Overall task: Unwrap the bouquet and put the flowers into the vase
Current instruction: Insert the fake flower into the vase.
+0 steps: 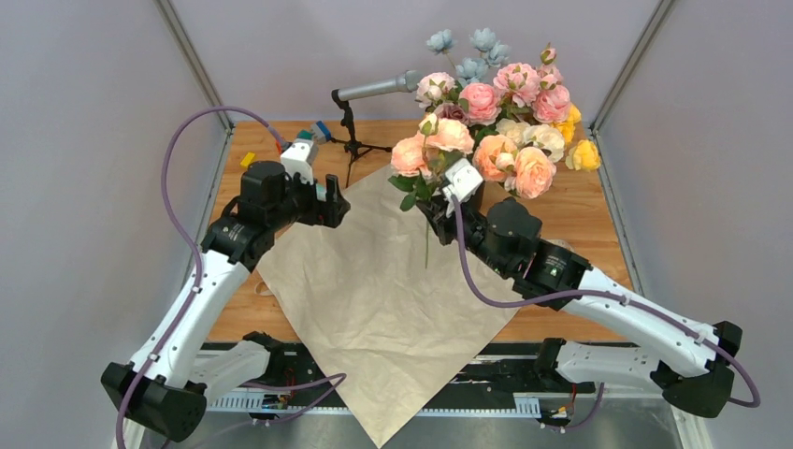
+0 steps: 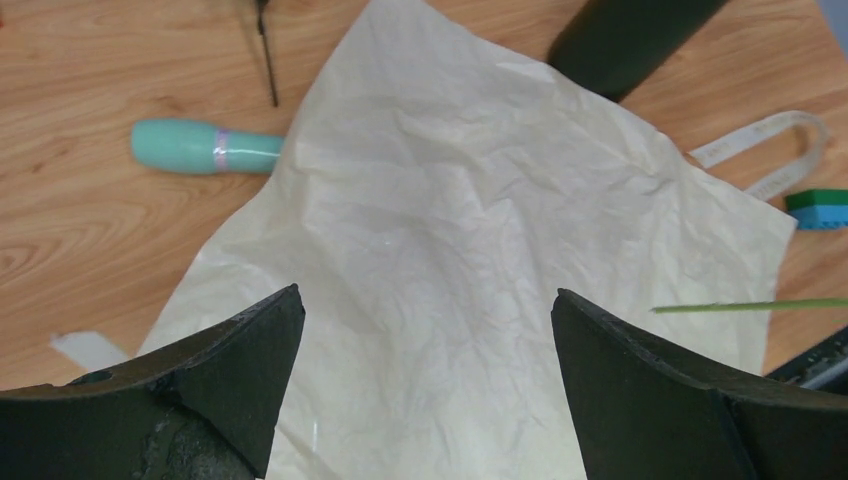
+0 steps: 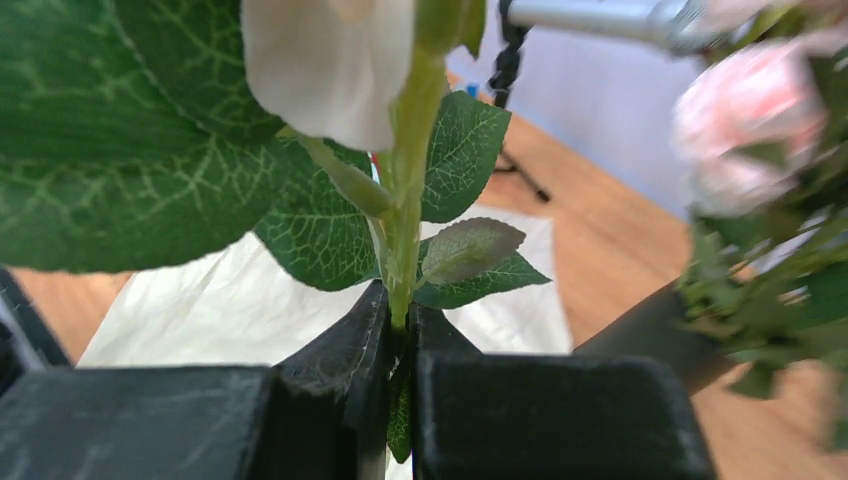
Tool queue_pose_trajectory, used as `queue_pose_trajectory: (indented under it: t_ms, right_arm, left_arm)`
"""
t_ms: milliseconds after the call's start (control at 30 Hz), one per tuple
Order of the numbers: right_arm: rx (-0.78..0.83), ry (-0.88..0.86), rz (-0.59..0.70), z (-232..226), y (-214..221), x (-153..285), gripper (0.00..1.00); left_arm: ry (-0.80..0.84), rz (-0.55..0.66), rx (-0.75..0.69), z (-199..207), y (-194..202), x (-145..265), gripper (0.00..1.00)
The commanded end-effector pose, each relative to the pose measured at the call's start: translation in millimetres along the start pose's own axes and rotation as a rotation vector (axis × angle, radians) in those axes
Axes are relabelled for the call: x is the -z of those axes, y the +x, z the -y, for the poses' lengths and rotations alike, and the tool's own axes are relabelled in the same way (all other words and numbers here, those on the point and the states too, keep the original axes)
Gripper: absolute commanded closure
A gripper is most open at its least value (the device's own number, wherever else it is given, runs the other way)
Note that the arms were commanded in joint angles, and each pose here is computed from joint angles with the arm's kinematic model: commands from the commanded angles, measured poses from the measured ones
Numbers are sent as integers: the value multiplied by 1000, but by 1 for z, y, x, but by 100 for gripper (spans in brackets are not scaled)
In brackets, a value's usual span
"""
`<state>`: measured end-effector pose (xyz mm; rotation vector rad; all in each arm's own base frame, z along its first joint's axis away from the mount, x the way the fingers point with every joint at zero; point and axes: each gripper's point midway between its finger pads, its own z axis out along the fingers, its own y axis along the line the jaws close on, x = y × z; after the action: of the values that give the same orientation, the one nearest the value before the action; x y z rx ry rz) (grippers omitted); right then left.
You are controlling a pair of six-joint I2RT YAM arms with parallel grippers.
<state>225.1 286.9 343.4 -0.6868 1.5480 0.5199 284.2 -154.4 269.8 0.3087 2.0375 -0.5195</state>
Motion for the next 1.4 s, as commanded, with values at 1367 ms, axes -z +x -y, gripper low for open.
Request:
queue_pose_trajectory:
  t_ms: [1367]
  right_arm:
    - [513, 435, 255, 115, -146, -57, 100]
  left_arm:
    - [-338, -21, -88, -78, 21, 5, 0]
